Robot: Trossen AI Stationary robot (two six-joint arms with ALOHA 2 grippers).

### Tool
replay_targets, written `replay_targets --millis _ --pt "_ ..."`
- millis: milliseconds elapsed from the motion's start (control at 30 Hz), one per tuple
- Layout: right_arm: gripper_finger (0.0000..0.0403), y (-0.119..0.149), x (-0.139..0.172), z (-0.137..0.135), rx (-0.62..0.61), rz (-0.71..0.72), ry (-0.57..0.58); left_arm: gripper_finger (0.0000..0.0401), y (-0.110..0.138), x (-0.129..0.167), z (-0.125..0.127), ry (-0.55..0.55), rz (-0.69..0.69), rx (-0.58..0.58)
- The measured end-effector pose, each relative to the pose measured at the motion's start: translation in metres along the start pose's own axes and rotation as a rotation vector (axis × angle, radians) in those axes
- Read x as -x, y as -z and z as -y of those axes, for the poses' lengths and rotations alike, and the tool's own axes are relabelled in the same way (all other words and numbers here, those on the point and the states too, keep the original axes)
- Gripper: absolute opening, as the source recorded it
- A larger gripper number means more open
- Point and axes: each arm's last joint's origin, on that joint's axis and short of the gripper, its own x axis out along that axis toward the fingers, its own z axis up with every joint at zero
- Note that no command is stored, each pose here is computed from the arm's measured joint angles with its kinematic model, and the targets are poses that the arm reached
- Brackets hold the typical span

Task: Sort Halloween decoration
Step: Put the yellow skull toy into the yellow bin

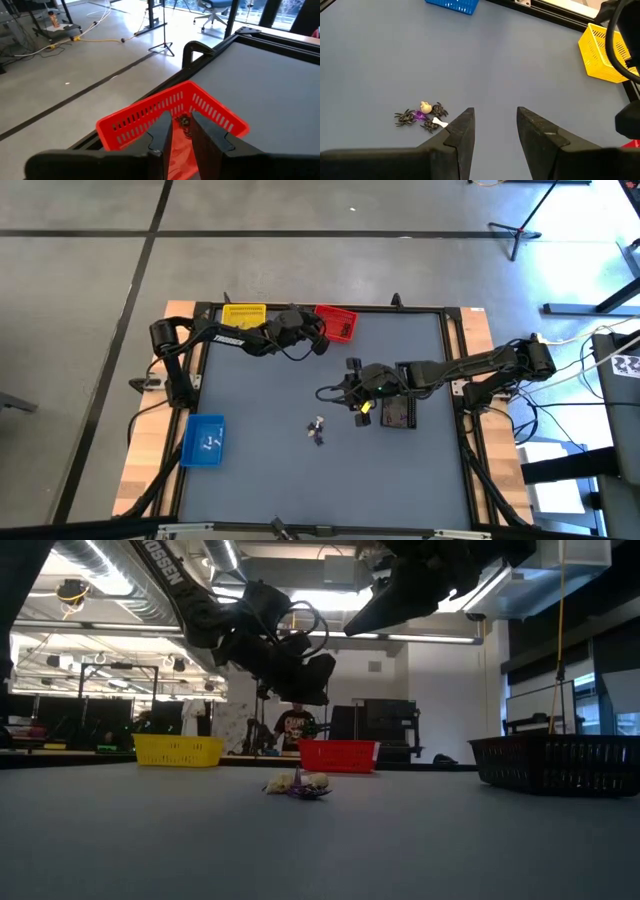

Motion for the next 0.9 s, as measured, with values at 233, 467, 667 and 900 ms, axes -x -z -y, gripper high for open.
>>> replay_targets --millis 233,467,667,900 --pt "0.0144 0.000 0.000 0.000 0.000 0.000 0.000 0.0063 0.000 0.005 0.013 0.070 -0.002 -0.012" --pt "0.0144 0.001 0.000 0.000 -0.026 -0.007 -0.002 0.0063 -0.014 0.024 0.033 0.295 0.005 -0.023" --pt "0.0144 0.001 0.000 0.000 -0.031 -0.014 -0.003 0.0063 -0.022 0.056 0.045 0.389 -0.107 -0.085" --pt "0.0144 0.004 0.000 -0.001 -0.031 -0.039 -0.009 0.0063 -0.002 0.099 0.056 0.467 -0.142 -0.117"
